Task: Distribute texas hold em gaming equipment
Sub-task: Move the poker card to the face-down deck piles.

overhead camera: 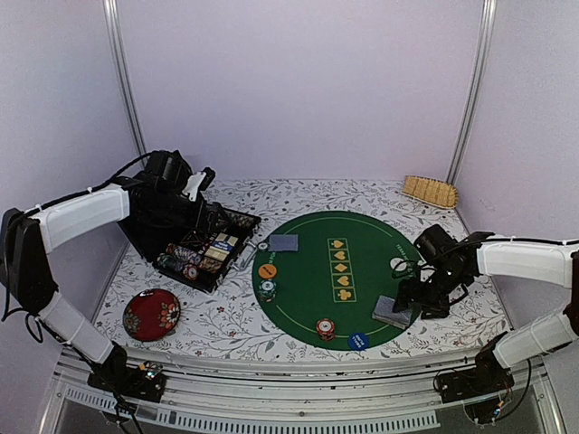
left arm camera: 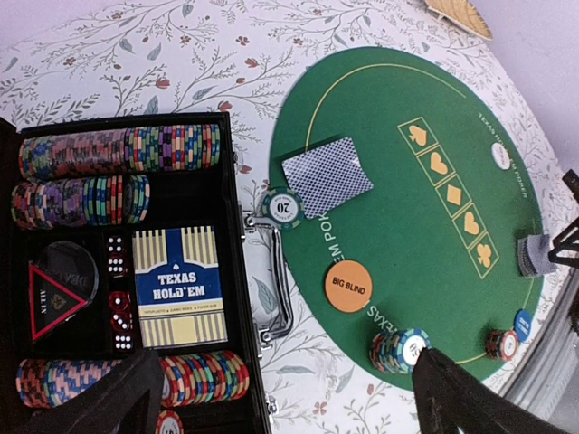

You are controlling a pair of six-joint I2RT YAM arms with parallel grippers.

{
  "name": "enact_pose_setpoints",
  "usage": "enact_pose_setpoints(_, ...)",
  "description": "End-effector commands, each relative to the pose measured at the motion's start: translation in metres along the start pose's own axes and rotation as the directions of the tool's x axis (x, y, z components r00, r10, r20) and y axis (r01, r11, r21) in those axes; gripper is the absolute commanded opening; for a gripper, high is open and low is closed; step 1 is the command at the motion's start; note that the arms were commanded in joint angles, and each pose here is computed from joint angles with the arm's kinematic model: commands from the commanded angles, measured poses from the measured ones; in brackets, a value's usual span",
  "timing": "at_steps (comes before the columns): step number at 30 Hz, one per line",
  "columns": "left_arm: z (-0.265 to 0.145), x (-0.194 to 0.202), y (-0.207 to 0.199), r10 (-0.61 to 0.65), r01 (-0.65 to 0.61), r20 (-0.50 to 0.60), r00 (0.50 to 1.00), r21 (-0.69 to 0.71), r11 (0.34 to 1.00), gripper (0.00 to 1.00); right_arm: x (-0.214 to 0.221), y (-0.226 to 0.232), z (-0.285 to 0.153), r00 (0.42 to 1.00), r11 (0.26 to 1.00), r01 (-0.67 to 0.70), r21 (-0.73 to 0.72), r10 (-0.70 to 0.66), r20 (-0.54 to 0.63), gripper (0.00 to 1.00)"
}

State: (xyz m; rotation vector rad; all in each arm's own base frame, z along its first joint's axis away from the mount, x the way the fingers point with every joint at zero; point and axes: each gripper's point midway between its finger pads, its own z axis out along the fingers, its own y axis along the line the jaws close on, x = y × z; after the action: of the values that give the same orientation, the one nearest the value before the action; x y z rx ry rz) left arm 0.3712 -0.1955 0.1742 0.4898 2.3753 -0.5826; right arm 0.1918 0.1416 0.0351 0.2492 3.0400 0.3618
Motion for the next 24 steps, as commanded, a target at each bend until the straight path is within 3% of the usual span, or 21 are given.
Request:
enact_pose_setpoints(1,0.000,-0.003,-0.001,0.007,-0.007,0.001,1.000,0.001,1.000,0.98,-0.018,0.040,-0.009,0.997,0.984,0.045,-0.174,-0.032,0.072,0.85)
enact_pose_setpoints(4,0.001,-0.003,-0.002,0.007,-0.007,0.000,1.000,0.007,1.000,0.98,-0.019,0.021,0.005,0.998,0.997,-0.003,-0.073,0.007,0.058,0.91)
enact_pose_setpoints(14,0.000,-0.003,-0.002,0.010,-0.010,0.000,1.000,0.004,1.000,0.98,-0.002,-0.029,0.016,1.000,0.977,-0.025,0.214,0.025,0.003,0.89)
enact_pose_setpoints(24,0.002,-0.002,-0.002,0.010,-0.010,-0.004,1.000,0.004,1.000,0.98,0.005,-0.021,0.009,1.000,0.989,-0.018,0.150,0.018,0.003,0.81)
